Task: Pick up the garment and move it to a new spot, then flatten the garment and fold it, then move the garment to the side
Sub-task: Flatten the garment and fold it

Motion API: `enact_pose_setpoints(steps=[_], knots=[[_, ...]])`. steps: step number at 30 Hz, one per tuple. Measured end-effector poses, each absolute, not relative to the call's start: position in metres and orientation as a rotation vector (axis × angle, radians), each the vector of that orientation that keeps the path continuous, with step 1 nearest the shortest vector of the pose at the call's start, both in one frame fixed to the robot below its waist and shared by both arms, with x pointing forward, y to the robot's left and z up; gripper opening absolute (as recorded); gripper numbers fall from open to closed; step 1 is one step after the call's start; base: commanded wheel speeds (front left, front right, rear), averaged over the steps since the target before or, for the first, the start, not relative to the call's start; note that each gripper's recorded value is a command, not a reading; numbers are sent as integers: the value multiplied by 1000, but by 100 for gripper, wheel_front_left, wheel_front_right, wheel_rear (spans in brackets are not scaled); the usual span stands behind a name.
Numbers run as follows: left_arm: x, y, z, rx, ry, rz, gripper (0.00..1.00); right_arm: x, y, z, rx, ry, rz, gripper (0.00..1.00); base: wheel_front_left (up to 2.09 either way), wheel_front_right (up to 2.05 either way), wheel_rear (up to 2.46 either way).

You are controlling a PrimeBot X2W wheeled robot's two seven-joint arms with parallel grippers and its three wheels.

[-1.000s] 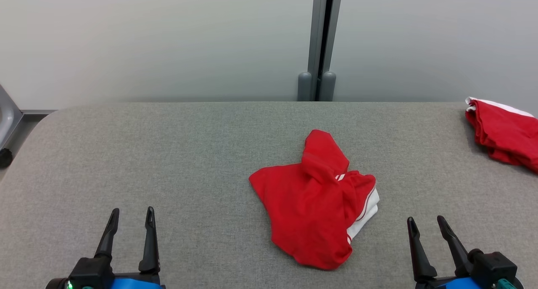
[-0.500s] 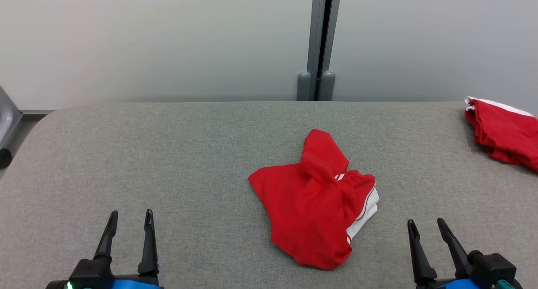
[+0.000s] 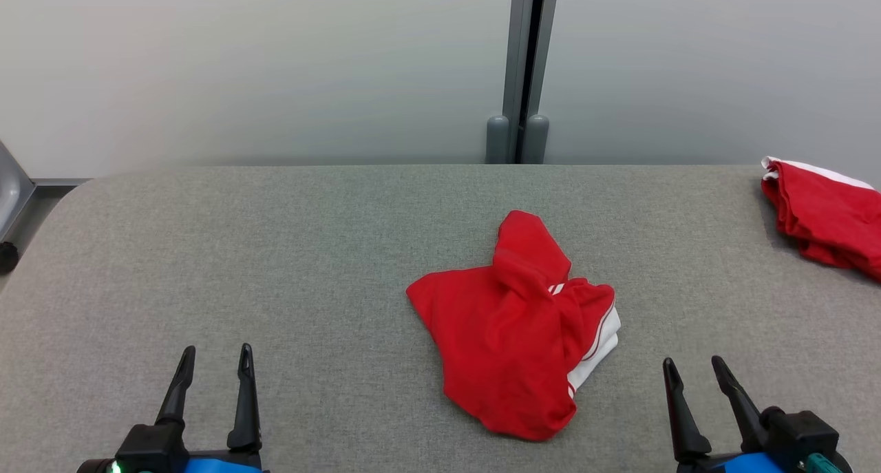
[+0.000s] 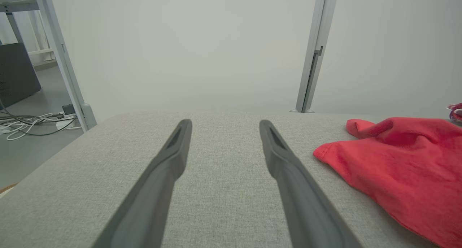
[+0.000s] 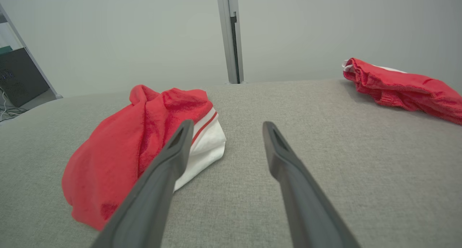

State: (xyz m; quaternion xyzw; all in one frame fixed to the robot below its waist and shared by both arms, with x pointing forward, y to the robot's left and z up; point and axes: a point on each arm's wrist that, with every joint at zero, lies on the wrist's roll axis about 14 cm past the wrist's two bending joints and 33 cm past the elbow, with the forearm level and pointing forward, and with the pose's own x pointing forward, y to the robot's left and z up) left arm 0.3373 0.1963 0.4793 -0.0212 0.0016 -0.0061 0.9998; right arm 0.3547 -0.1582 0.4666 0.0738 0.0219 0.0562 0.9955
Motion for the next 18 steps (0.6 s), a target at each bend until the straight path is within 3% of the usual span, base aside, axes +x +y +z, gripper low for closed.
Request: enact_pose_setpoints(steps=[11,18], knots=[[345,194,478,-47,9,-16,100,410,-142,508,71,-58,198,100,0,0,0],[351,195,476,-54,14,-5,100,436,-145,473,19,88,211,100,0,0,0]])
